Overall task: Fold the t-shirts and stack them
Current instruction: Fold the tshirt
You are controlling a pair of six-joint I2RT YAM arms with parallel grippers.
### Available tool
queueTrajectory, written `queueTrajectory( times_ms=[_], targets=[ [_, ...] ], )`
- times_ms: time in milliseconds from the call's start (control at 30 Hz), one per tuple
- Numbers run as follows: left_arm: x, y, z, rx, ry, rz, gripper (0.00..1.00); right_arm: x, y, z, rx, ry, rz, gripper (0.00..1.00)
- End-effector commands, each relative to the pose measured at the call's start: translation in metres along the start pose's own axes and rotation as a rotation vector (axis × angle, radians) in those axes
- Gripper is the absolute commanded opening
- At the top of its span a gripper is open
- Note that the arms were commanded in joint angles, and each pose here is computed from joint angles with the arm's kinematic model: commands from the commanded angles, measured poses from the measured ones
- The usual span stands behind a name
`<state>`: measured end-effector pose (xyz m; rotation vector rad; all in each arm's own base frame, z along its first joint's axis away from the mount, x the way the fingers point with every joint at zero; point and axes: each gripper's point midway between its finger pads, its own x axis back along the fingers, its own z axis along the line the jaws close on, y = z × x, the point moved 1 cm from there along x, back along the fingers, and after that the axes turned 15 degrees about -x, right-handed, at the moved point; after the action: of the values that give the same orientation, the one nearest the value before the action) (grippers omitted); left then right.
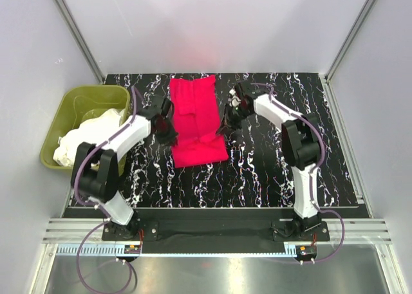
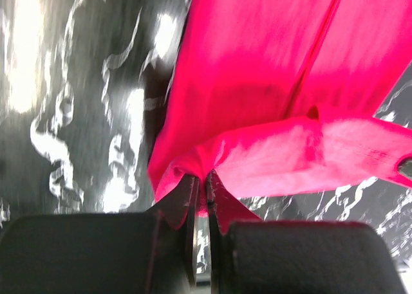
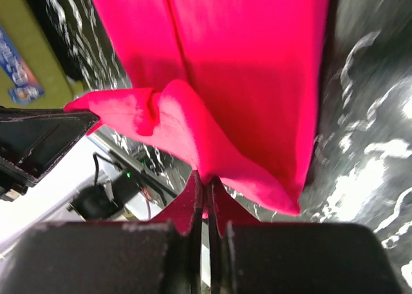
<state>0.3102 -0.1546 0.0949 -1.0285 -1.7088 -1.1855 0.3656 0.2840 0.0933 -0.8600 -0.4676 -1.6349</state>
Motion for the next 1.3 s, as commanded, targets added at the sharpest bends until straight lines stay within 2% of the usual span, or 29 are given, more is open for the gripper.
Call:
queueTrajectory(
  times_ms=[0, 267, 533, 1267],
  targets=[
    [-0.003, 0.036, -0.010, -0.067, -0.060, -0.046, 0.00, 0.011, 0.025, 0.010, 0.000, -0.015, -0.016, 0.00],
    [-0.021, 0.082, -0.008, -0.011, -0.100, -0.057, 0.00, 0.003, 0.061, 0.025, -0.006, 0.026, -0.012, 0.00],
    [-0.035, 0.103, -0.015, 0.008, -0.124, -0.044, 0.00, -0.007, 0.078, 0.031, -0.014, 0.079, 0.001, 0.00],
    [-0.058, 0.124, 0.000, 0.036, -0.100, -0.022, 0.00, -0.018, 0.103, 0.030, -0.061, 0.143, 0.016, 0.01]
  ],
)
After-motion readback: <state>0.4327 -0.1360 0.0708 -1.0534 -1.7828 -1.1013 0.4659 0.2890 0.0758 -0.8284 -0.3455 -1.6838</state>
